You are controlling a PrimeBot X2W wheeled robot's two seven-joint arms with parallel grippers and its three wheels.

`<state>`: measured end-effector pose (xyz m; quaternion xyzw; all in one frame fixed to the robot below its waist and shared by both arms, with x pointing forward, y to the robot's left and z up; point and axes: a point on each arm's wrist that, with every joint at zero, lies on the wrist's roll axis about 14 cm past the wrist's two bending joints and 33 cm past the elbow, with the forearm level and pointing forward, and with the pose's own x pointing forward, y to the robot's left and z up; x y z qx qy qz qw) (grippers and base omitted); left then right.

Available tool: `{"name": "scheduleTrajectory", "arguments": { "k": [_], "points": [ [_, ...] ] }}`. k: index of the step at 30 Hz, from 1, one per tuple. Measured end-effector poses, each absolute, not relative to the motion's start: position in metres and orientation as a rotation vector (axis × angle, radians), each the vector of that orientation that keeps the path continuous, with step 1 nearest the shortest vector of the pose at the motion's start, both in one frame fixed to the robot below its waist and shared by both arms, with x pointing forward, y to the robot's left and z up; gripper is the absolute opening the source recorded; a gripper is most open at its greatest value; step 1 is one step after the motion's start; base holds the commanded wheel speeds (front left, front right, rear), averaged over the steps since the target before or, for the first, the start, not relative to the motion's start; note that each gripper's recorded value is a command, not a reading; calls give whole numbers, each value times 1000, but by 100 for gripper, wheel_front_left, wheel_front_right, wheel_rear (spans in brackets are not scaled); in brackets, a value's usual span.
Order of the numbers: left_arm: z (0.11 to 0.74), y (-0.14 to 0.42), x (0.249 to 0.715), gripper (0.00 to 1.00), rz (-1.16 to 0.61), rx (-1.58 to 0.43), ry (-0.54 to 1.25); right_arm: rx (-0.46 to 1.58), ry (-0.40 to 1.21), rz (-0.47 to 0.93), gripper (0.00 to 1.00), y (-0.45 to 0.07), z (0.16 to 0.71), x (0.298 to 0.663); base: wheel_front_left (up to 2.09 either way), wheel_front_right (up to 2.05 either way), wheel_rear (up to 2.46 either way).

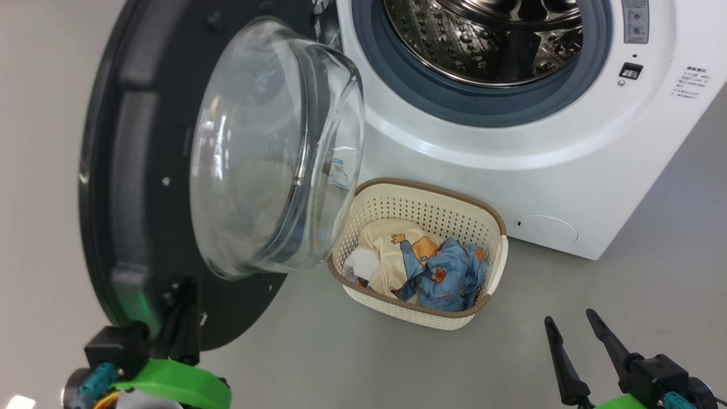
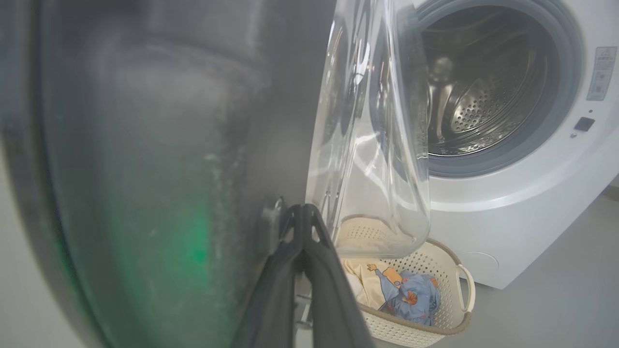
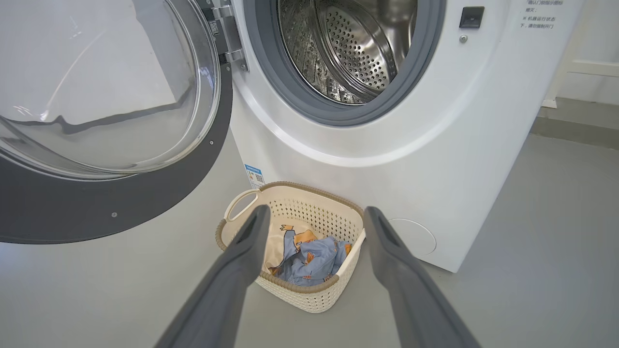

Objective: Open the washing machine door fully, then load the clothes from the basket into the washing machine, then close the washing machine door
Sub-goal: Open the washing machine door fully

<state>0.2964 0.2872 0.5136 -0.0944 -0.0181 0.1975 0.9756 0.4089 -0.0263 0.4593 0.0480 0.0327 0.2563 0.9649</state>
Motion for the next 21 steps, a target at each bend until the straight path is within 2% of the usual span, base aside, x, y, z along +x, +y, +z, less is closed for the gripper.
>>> {"name": "scheduleTrajectory", "arguments": {
  "k": [21],
  "points": [
    [500, 356, 289, 0, 599, -184, -19, 85, 86, 535, 100, -27, 450, 411, 0, 0, 0]
  ]
}}
